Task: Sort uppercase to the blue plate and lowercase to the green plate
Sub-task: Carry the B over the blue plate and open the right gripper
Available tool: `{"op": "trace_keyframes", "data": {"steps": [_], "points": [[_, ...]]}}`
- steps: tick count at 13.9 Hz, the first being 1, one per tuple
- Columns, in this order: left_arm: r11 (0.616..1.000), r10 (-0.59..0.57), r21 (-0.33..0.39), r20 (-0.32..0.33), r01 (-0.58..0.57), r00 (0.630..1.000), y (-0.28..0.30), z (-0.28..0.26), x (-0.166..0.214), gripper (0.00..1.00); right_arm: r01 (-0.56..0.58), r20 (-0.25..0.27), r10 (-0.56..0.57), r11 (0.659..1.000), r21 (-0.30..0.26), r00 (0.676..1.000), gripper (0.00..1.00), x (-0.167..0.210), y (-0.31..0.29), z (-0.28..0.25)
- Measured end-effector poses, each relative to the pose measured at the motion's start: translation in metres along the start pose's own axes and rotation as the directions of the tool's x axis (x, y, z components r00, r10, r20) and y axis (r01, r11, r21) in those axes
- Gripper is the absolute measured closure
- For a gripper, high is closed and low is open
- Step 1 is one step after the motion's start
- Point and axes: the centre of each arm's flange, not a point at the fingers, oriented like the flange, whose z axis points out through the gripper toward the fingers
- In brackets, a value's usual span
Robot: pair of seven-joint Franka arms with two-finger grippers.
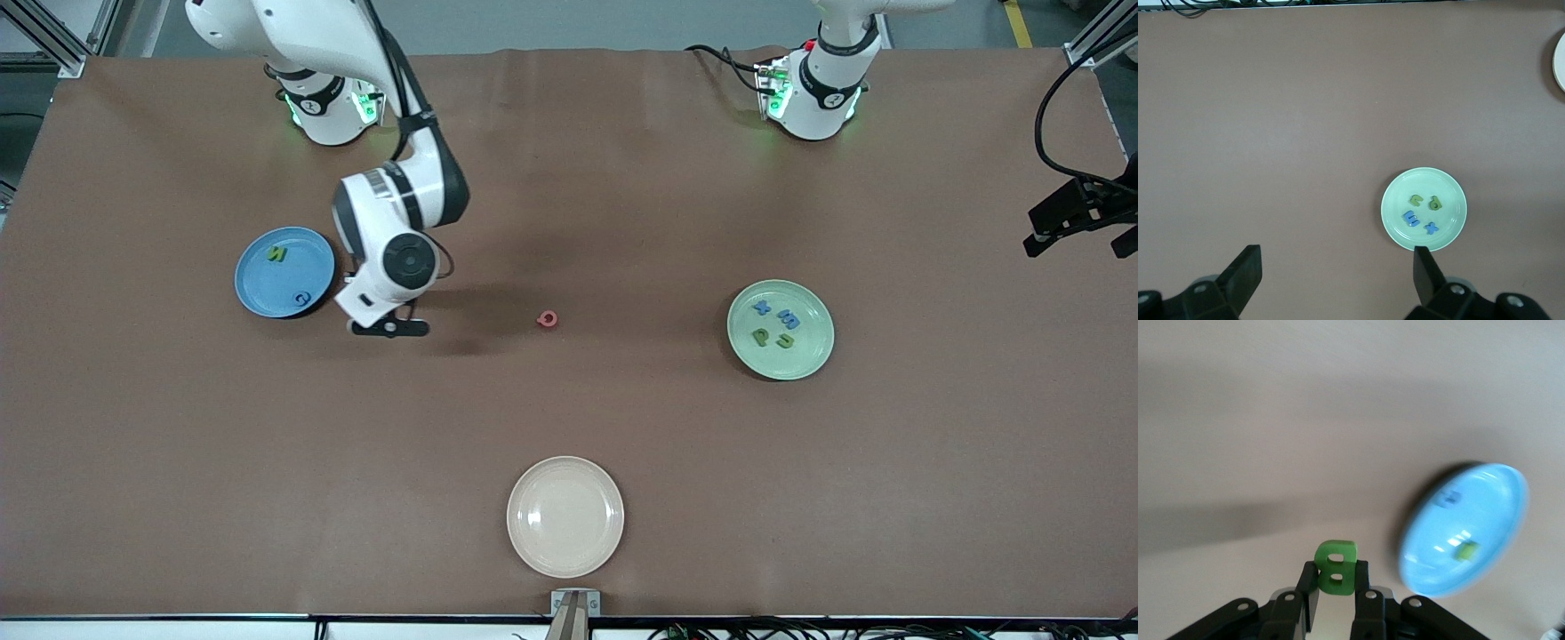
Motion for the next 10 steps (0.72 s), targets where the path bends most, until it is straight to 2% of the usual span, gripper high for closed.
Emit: {"op": "trace_keyframes", "data": {"steps": [3,4,7,9,10], "points": [[1.000,0.000,0.000,0.000,0.000,1.000,0.000,0.000,0.000,0.00,-0.018,0.128,0.027,0.998,-0.068,0.991,0.74,-0.007,0.085,0.028],[1.000,0.000,0.000,0.000,0.000,1.000,0.000,0.000,0.000,0.00,-0.027,0.166,0.038,0.997,-0.069,0.985,0.74,-0.010,0.112,0.037],[1.000,0.000,0.000,0.000,0.000,1.000,0.000,0.000,0.000,0.00,-0.046,0.211,0.052,0.998,-0.033,0.976,0.74,-0.016,0.159,0.054],[1.000,0.000,0.000,0.000,0.000,1.000,0.000,0.000,0.000,0.00,-0.054,0.218,0.057,0.998,-0.023,0.974,0.59,-0.017,0.163,0.056],[1.000,0.000,0.000,0.000,0.000,1.000,0.000,0.000,0.000,0.00,-0.064,0.220,0.063,0.998,-0.001,0.974,0.44,-0.017,0.160,0.056]]}}
